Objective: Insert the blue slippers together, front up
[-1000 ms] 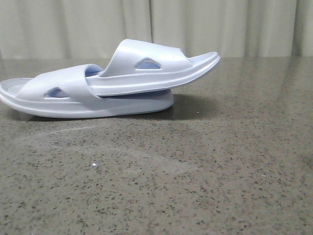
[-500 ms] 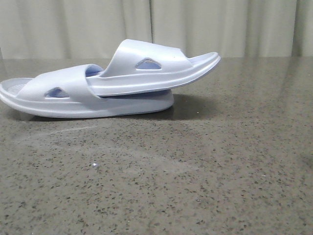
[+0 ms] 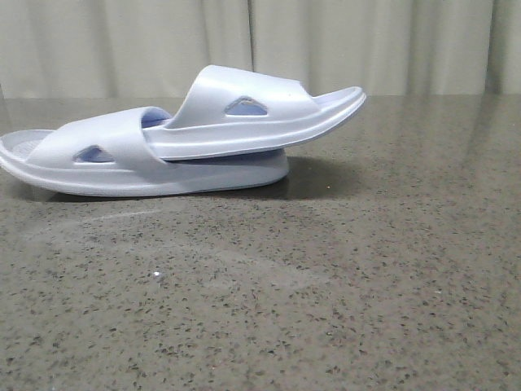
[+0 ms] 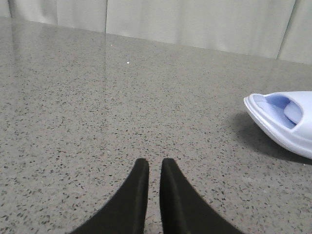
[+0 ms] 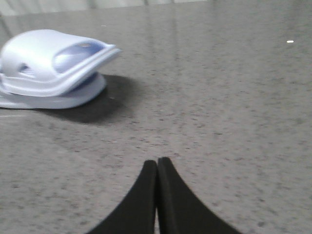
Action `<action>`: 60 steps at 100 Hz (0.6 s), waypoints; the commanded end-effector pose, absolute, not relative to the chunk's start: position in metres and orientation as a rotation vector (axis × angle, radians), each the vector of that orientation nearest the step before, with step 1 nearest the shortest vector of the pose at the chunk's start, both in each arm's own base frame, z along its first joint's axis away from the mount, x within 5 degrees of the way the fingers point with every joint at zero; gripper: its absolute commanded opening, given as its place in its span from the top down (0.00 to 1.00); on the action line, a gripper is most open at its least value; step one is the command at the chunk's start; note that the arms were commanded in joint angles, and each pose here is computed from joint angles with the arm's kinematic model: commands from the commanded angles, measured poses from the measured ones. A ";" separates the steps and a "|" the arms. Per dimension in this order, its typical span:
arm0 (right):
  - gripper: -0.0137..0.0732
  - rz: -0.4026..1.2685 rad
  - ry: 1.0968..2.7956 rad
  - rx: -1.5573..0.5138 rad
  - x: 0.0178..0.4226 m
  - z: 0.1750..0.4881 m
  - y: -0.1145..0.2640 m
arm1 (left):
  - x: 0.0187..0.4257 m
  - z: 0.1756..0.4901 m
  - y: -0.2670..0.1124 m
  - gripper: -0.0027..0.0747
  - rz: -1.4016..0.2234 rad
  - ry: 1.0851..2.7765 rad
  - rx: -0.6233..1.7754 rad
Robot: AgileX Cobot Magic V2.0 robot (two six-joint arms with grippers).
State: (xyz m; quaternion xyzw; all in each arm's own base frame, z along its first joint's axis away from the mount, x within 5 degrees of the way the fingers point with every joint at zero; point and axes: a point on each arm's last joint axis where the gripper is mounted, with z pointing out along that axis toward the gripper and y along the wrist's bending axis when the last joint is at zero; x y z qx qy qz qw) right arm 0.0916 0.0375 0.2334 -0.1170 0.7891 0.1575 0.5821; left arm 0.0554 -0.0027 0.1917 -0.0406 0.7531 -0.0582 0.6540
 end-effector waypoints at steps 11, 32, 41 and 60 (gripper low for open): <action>0.95 0.116 1.771 -0.226 0.094 0.243 0.020 | 0.055 0.196 -0.002 0.95 -0.143 1.632 -0.108; 0.95 -0.013 1.633 -0.151 0.078 0.222 0.007 | 0.055 0.196 -0.002 0.95 -0.143 1.632 -0.108; 0.95 -0.039 1.609 -0.122 0.071 0.208 0.004 | 0.055 0.196 -0.002 0.95 -0.143 1.632 -0.108; 0.95 -0.067 1.642 -0.058 0.060 0.192 -0.001 | 0.055 0.196 -0.002 0.95 -0.143 1.632 -0.108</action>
